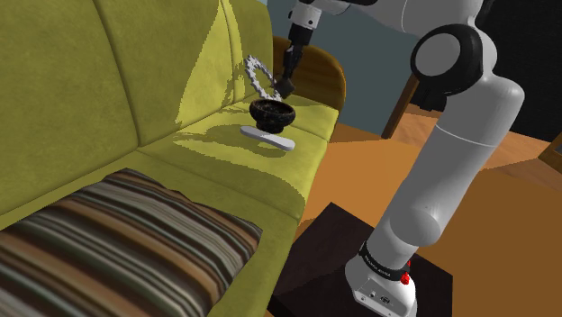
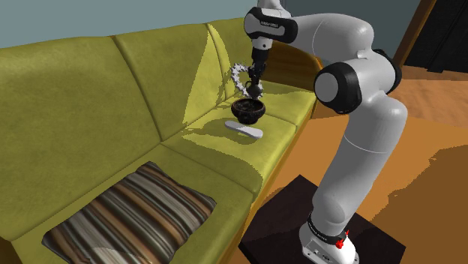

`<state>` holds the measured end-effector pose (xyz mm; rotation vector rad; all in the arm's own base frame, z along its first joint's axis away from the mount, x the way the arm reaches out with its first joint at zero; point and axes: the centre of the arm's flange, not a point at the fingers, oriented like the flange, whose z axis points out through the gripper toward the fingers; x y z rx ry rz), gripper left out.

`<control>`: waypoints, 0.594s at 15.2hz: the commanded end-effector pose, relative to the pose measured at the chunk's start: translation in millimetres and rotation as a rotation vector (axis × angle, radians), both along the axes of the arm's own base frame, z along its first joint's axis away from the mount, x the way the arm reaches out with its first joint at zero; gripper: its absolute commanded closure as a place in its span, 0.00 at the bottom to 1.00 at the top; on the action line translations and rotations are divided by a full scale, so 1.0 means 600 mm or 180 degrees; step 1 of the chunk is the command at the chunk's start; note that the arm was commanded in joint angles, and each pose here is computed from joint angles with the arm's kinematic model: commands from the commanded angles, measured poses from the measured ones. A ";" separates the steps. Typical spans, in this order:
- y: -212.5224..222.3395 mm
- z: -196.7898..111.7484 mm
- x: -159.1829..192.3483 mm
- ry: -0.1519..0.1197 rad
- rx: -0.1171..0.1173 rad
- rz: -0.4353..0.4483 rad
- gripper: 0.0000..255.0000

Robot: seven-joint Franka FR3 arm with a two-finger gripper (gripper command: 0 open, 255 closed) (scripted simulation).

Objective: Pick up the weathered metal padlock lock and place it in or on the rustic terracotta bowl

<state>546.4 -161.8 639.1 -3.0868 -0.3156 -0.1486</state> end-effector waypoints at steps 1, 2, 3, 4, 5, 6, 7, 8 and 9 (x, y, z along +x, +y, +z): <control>0.001 -0.019 0.000 -0.0002 0.0000 0.0000 1.00; 0.001 -0.027 0.000 -0.0002 0.0000 0.0000 1.00; 0.001 -0.036 0.000 -0.0002 0.0000 0.0000 1.00; 0.001 -0.045 0.000 -0.0002 0.0000 0.0000 1.00; 0.001 -0.054 0.000 -0.0002 0.0000 0.0000 1.00; 0.001 -0.063 0.000 -0.0002 0.0000 0.0000 1.00; 0.001 -0.071 0.000 -0.0002 0.0000 0.0000 1.00; 0.001 -0.080 0.000 -0.0002 0.0000 0.0000 1.00; 0.001 -0.092 0.000 -0.0002 0.0000 0.0000 1.00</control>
